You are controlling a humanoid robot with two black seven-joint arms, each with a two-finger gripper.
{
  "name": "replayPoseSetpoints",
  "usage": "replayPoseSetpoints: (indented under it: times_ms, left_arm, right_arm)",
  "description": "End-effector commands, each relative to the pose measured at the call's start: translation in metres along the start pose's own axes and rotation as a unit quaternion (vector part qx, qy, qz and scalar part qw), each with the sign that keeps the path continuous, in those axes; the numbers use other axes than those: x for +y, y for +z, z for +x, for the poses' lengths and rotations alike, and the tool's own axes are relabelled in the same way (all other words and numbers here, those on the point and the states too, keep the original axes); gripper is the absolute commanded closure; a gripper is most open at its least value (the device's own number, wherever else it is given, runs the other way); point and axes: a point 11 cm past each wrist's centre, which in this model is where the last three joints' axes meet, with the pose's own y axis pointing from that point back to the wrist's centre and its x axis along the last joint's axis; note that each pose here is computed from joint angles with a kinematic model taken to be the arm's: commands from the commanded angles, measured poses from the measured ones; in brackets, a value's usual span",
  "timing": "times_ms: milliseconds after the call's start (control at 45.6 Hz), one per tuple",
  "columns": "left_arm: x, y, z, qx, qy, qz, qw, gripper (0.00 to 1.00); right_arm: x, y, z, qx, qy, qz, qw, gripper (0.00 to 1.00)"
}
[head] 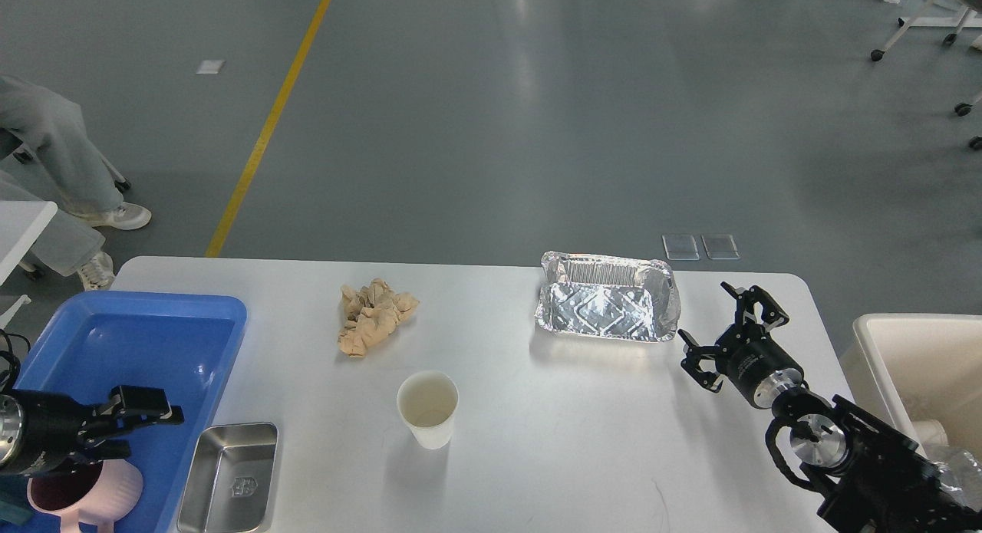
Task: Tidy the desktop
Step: 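Grasp the edge of the small steel tray with the left gripper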
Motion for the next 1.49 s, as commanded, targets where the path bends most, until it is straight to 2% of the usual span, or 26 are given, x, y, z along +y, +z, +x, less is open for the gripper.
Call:
replayPoseSetpoints:
  times_ms: [0, 285, 767, 1337, 1468]
  left_arm:
    - [-0.013, -0.004, -0.009, -0.004, 0.006, 0.003, 1.000, 0.15]
    - [-0.029, 0.003, -0.017, -0.034, -0.007, 0.003, 0.999, 0.19]
    - [-0.044, -0.005, -0.028, -0.050, -0.022, 0.017, 0.998, 0.34]
    - [-0.046, -0.015, -0.041, -0.046, -0.051, 0.028, 0.997, 0.69]
    - [-0.045, -0.016, -0.041, -0.045, -0.058, 0.030, 0.997, 0.72]
  right_arm:
    - [0.001, 0.000, 0.003, 0.002, 0.005, 0.000, 1.000, 0.00]
    - [0.003, 0.002, 0.005, 0.002, 0.007, -0.002, 1.000, 0.00]
    - [0.003, 0.001, 0.006, 0.003, 0.007, -0.002, 1.000, 0.00]
    - [0.002, 0.000, 0.004, 0.003, 0.005, -0.001, 1.000, 0.00]
    - [0.003, 0.001, 0.005, 0.003, 0.006, -0.002, 1.000, 0.00]
